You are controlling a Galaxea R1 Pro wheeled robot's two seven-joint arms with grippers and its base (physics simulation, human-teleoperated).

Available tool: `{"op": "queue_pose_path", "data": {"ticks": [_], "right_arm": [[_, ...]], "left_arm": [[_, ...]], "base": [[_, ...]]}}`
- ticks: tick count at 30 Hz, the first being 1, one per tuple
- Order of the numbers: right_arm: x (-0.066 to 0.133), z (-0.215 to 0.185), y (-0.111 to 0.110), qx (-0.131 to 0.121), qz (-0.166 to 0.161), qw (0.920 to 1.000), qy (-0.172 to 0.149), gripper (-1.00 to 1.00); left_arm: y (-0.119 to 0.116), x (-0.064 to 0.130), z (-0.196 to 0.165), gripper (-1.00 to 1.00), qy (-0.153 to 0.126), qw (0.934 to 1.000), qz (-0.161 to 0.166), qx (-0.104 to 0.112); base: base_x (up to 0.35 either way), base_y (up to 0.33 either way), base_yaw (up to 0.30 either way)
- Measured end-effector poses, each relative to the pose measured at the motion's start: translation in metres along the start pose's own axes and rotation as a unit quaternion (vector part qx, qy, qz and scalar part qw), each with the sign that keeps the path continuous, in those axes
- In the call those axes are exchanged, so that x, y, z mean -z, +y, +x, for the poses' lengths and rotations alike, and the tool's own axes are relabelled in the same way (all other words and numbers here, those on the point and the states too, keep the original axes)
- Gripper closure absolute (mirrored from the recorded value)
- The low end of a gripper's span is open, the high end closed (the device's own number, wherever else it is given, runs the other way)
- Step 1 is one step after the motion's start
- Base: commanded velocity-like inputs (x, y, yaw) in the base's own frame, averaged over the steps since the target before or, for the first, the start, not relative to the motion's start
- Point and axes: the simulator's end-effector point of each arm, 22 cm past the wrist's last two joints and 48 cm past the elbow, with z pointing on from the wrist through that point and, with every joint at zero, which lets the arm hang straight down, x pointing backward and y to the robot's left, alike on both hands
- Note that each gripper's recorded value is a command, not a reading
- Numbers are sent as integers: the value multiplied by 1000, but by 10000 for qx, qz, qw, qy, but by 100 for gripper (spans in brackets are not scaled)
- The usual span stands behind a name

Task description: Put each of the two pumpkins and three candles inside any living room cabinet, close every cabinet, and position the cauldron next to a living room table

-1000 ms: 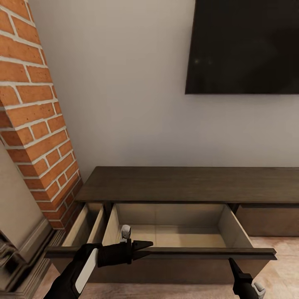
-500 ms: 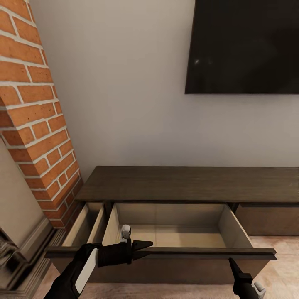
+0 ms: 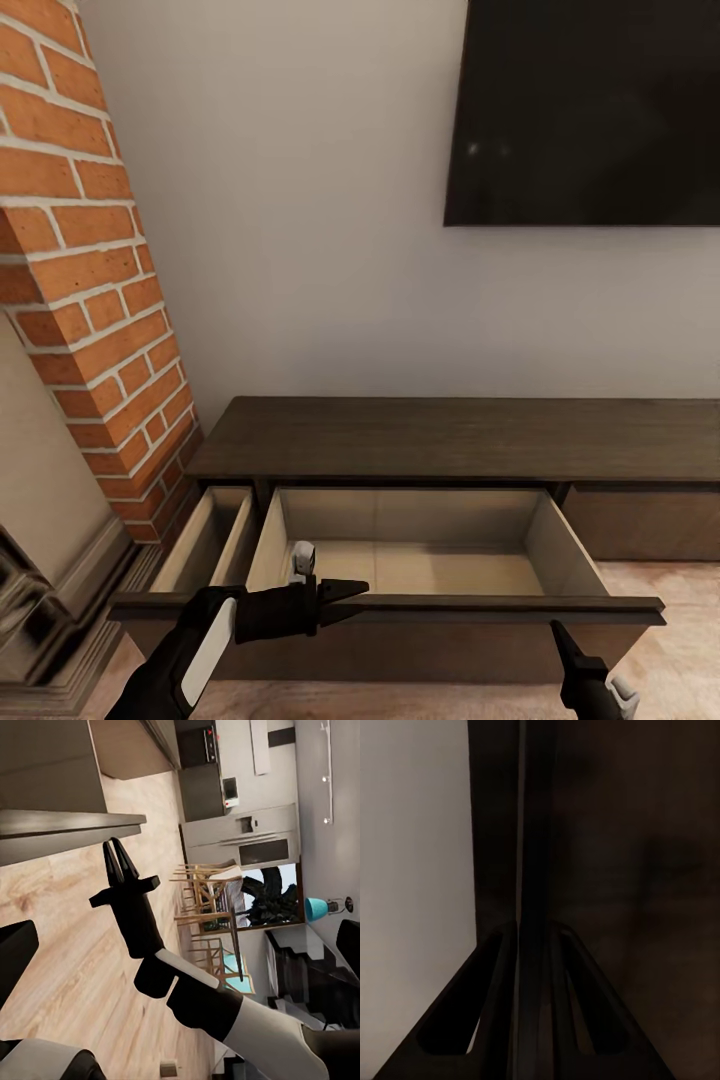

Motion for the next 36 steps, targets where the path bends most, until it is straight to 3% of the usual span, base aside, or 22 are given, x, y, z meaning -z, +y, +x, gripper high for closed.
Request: {"op": "queue_pose_path", "data": {"ticks": [23,24,25,36], "right_arm": [[-11,0,2,-25,74,10000,-14,100],[-11,0,2,-25,74,10000,-16,-100],[0,0,4,-51,-90,9999,-12,-100],[0,-1,5,-43,-102,9999,-13,-100]], "left_arm": [[0,0,0,-100,0,10000,0,1],[0,0,0,-100,0,10000,0,1],[0,0,0,-100,0,10000,0,1],[0,0,0,-100,0,10000,0,0]], "base": [[-25,0,0],[0,0,0],[0,0,0],[-25,0,0]]}}
